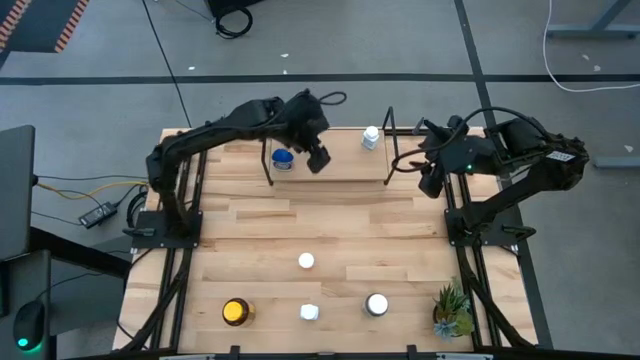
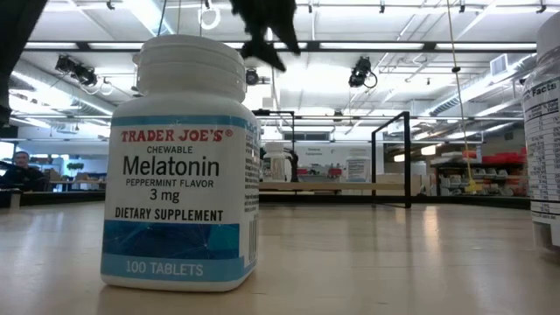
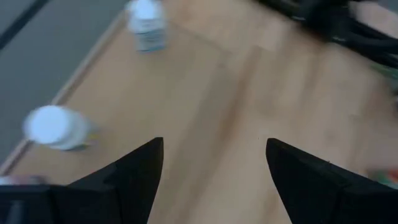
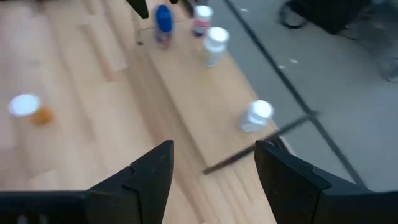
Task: Pick and place medicine bottles onto shelf by color
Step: Put the orange pill bottle on the shelf
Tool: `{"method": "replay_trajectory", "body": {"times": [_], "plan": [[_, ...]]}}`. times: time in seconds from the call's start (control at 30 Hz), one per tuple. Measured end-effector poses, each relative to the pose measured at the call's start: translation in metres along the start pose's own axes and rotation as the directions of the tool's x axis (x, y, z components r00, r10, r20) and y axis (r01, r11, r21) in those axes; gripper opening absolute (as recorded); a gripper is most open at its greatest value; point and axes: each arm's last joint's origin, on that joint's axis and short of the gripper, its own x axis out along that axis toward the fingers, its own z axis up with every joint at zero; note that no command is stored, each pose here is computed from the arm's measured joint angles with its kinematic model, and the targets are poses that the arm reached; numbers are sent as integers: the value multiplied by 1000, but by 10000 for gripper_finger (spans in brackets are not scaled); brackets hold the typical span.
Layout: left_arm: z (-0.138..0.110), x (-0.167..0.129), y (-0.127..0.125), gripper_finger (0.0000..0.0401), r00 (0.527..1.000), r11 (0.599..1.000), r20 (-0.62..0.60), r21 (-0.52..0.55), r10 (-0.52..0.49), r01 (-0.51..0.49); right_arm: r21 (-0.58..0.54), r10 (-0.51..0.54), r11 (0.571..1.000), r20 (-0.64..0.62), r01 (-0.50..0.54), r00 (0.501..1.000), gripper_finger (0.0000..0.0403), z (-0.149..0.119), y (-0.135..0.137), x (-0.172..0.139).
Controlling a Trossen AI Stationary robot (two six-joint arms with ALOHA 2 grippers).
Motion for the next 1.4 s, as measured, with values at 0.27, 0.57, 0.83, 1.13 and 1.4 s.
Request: {"method": "replay_trajectory", "body": {"times": [0.27,0.57,0.83,1.13,1.4], "plan": [[-22,-26,-77,291,989,983,-22,103,-149,150,110,206,971,45,-210,977,231,12,12,1],[-49,-28,-128,291,970,968,-116,109,-212,225,-3,243,969,-135,-246,961,231,-1,38,6],[-76,-28,-147,291,943,966,-293,154,-158,209,-38,256,959,-301,-279,919,231,-10,73,18],[-99,5,-177,291,908,912,-400,317,-120,260,-87,198,969,-284,-231,938,231,-12,92,23],[-115,55,-186,291,861,865,-507,411,-46,289,-148,205,958,-236,-244,950,231,-22,99,6]]}}
